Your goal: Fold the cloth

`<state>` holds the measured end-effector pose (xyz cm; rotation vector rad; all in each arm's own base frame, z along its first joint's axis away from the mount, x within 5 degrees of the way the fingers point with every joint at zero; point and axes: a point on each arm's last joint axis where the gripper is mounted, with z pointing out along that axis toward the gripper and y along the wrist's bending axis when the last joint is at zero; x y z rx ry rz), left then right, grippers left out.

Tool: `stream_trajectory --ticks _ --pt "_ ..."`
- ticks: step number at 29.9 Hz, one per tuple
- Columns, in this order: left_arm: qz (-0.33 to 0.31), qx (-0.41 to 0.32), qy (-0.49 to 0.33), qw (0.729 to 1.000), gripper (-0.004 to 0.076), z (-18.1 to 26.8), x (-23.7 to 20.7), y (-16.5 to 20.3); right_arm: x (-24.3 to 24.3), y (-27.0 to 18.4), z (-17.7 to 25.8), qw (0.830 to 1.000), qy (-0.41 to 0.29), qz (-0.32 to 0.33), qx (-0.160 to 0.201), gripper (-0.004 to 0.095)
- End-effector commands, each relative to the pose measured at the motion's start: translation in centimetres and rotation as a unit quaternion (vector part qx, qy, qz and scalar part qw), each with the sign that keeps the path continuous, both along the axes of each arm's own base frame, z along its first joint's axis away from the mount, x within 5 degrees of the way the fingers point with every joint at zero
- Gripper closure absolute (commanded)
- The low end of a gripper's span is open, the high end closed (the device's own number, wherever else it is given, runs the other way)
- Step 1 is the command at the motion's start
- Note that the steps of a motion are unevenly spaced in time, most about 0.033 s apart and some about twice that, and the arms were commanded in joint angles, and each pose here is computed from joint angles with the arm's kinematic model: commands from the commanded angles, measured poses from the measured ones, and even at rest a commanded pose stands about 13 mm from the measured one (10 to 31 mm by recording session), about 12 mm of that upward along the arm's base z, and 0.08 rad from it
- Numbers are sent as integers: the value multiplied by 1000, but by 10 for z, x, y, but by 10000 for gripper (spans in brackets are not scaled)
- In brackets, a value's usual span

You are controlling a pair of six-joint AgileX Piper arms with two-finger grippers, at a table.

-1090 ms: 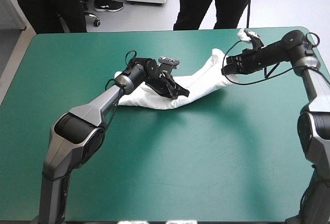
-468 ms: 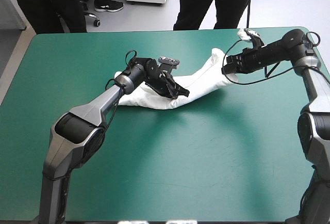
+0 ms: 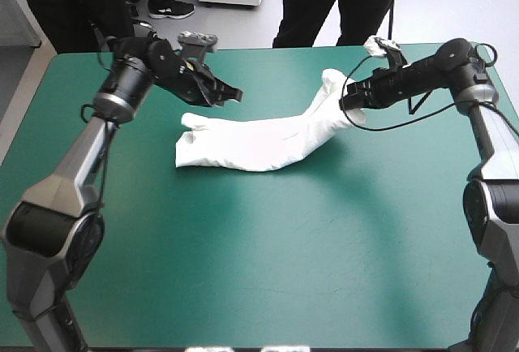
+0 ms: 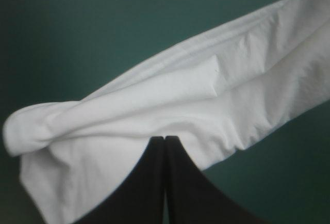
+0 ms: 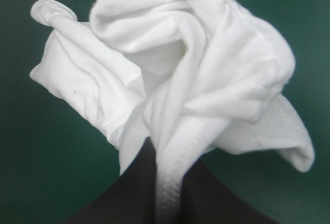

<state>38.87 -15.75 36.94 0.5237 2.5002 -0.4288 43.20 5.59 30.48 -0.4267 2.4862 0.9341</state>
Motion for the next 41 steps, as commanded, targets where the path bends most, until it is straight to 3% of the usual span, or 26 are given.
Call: stream_trajectory --ticks 1,11,18,20,26,28,32,38,41 --pt "28 -38 -95 994 741 77 -39 31 -18 28 57 997 -64 32 37 921" --pt "69 -46 -212 974 741 158 -125 81 -32 117 82 988 -130 65 59 921" --pt "72 -43 -239 967 741 176 -157 90 -25 171 62 980 -128 79 127 893" --pt "74 -41 -242 967 741 178 -160 91 -24 188 51 976 -113 105 151 806" --pt "75 -43 -245 966 741 179 -163 92 -23 221 37 968 -95 153 177 379" --pt "75 -43 -245 966 741 179 -163 92 -22 222 40 965 -99 164 178 308" --pt "75 -43 -245 966 741 179 -163 92 -24 219 52 962 -120 179 169 300" --pt "75 -44 -248 965 741 181 -168 93 -24 197 58 967 -113 204 101 300" --pt "74 -47 -255 963 741 185 -174 94 -18 179 63 978 -94 170 79 300"
